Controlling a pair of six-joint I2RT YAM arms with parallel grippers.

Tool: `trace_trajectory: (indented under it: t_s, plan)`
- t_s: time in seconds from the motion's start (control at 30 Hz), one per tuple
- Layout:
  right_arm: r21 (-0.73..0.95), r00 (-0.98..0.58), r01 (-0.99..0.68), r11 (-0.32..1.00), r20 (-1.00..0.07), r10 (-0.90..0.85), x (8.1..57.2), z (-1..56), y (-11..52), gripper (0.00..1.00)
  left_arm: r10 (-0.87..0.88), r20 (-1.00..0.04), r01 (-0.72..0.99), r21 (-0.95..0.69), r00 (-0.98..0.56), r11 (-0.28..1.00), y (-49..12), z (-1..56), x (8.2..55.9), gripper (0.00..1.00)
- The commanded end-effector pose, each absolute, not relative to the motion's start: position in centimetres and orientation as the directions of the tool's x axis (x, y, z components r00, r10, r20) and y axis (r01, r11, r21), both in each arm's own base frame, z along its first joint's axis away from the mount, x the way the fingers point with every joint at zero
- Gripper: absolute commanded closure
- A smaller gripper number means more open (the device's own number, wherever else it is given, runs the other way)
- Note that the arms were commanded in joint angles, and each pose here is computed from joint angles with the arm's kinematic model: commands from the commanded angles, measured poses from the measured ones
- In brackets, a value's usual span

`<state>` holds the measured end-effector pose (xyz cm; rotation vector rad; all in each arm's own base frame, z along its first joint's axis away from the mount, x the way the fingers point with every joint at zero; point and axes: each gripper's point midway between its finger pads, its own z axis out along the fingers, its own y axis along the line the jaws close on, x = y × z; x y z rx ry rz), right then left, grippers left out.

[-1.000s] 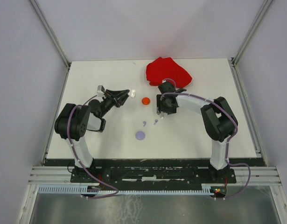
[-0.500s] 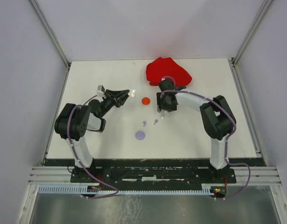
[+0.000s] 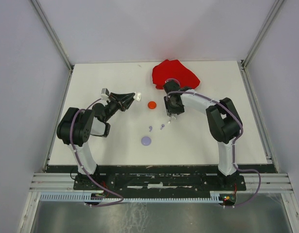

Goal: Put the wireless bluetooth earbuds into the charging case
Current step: Pick up the earbud from the center of the board.

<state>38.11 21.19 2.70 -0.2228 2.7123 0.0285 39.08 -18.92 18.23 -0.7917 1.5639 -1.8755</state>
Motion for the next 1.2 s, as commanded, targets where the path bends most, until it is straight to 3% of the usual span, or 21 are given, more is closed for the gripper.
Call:
trace_trajectory:
  t_s: [0.0,0.8,1.17]
  plan:
    - [-0.065,-0.893,-0.192,0.979,-0.402,-0.201,38.8,3.1,20.8,0.46,-0.732,0.038,0.141,-0.973,-0.681,-0.182,-18.9,20.7,39.0,0.97]
    - [-0.113,-0.9,-0.236,0.965,-0.348,-0.261,38.2,2.1,21.1,0.56,-0.732,0.053,0.127,-0.974,-0.679,-0.188,-18.8,20.0,39.0,0.97]
    - [-0.114,-0.904,-0.243,0.963,-0.335,-0.267,38.2,1.9,21.1,0.66,-0.732,0.058,0.124,-0.973,-0.679,-0.192,-18.8,19.8,39.0,0.97]
